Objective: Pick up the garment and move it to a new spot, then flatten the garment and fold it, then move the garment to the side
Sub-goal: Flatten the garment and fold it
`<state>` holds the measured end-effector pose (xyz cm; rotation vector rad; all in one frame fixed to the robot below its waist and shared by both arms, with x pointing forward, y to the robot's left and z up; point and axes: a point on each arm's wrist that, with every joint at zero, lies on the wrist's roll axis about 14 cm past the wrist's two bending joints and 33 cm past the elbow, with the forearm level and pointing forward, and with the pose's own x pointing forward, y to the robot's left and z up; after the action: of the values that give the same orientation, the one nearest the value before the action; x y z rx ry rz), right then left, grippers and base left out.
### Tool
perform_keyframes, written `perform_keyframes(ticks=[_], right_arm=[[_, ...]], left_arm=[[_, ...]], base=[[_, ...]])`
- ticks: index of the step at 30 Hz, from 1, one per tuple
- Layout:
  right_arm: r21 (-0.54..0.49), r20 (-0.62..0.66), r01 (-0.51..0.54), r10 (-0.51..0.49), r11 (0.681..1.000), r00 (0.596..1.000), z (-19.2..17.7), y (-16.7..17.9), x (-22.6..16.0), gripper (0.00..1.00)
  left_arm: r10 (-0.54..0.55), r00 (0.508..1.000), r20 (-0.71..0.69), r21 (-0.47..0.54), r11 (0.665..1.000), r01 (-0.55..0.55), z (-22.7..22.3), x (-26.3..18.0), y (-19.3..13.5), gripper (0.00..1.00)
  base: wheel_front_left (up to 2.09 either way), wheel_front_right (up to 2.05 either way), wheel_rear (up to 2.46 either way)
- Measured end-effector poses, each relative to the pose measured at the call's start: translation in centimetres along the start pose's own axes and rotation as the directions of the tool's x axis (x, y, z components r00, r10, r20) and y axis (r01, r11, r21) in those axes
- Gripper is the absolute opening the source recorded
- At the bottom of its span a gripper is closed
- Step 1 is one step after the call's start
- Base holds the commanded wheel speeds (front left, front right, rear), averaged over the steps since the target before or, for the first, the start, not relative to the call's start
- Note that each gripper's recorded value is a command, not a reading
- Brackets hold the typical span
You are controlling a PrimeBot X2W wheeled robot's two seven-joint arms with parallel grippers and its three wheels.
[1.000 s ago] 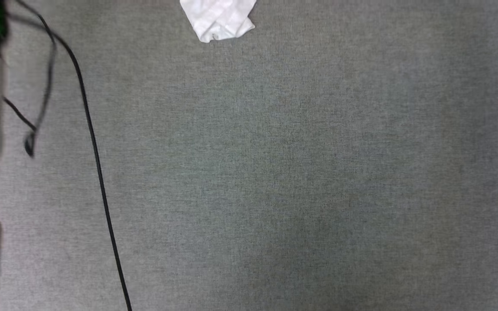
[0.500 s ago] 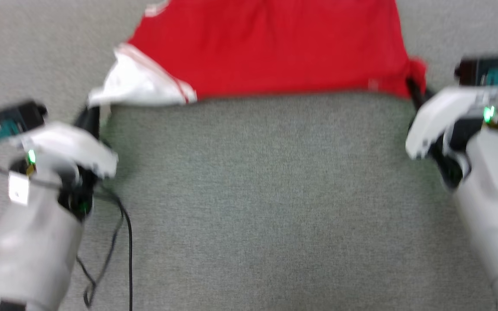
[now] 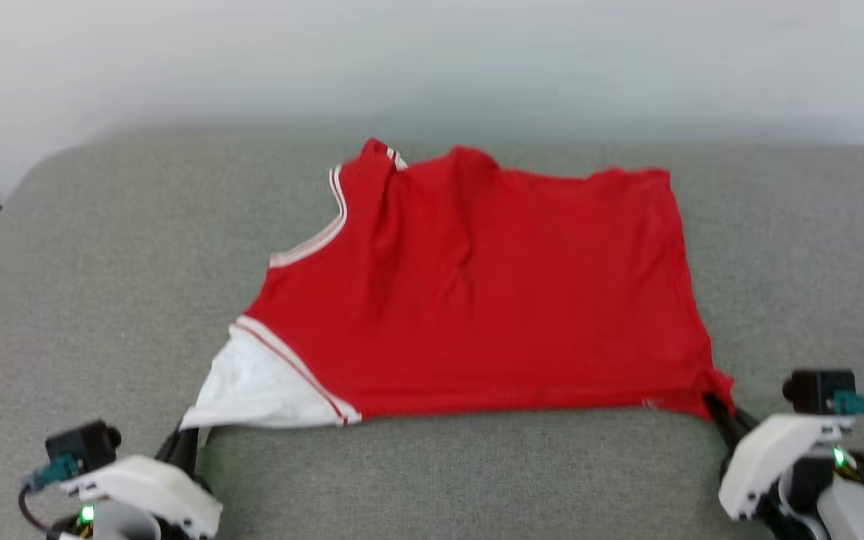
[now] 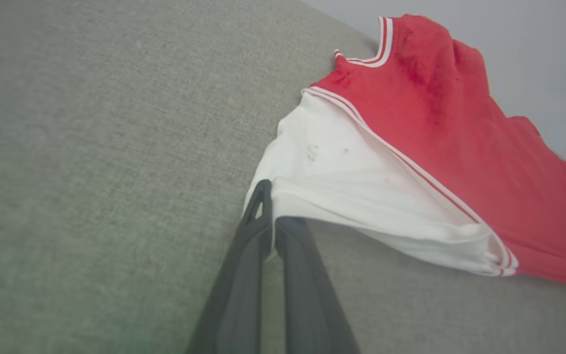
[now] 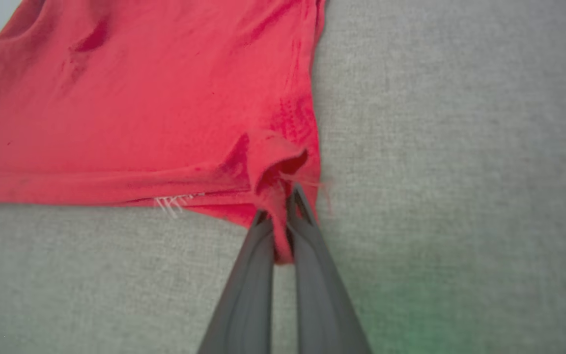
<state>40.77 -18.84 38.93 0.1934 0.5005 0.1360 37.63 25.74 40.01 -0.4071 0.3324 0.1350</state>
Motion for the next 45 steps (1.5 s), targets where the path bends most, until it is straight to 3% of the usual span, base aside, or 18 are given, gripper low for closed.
perform_keyframes(ticks=[14, 21, 27, 36, 45], right_arm=[[0.031, -0.06, 0.057, -0.055, 0.998, 0.997, -4.7, -0.8, -9.7, 0.0], [0.023, -0.134, 0.091, -0.087, 0.996, 0.987, -5.2, -0.3, -12.1, 0.0], [-0.007, -0.125, 0.089, -0.09, 0.996, 0.988, -3.0, 0.2, -12.0, 0.0], [-0.071, -0.133, 0.062, -0.071, 0.996, 0.989, 0.5, 1.3, -8.6, 0.0], [-0.079, -0.211, 0.046, -0.061, 0.996, 0.975, -0.5, 0.8, -3.6, 0.0]], left_arm=[[0.1, 0.99, -0.097, -0.068, 0.992, -0.107, -2.5, -10.7, 1.5, 0.0], [0.12, 0.985, -0.123, -0.068, 0.989, -0.129, -1.5, -13.5, 1.1, 0.0], [0.05, 0.996, -0.079, -0.019, 0.998, -0.052, 1.1, -12.5, -1.1, 0.0], [-0.092, 0.99, -0.109, 0.036, 0.995, 0.097, 2.3, -7.0, -5.5, 0.0], [-0.12, 0.969, -0.215, 0.038, 0.991, 0.131, -0.3, -1.1, -6.3, 0.0]], base=[[0.0, 0.0, 0.0], [0.0, 0.0, 0.0], [0.0, 0.0, 0.0], [0.0, 0.0, 0.0], [0.0, 0.0, 0.0]])
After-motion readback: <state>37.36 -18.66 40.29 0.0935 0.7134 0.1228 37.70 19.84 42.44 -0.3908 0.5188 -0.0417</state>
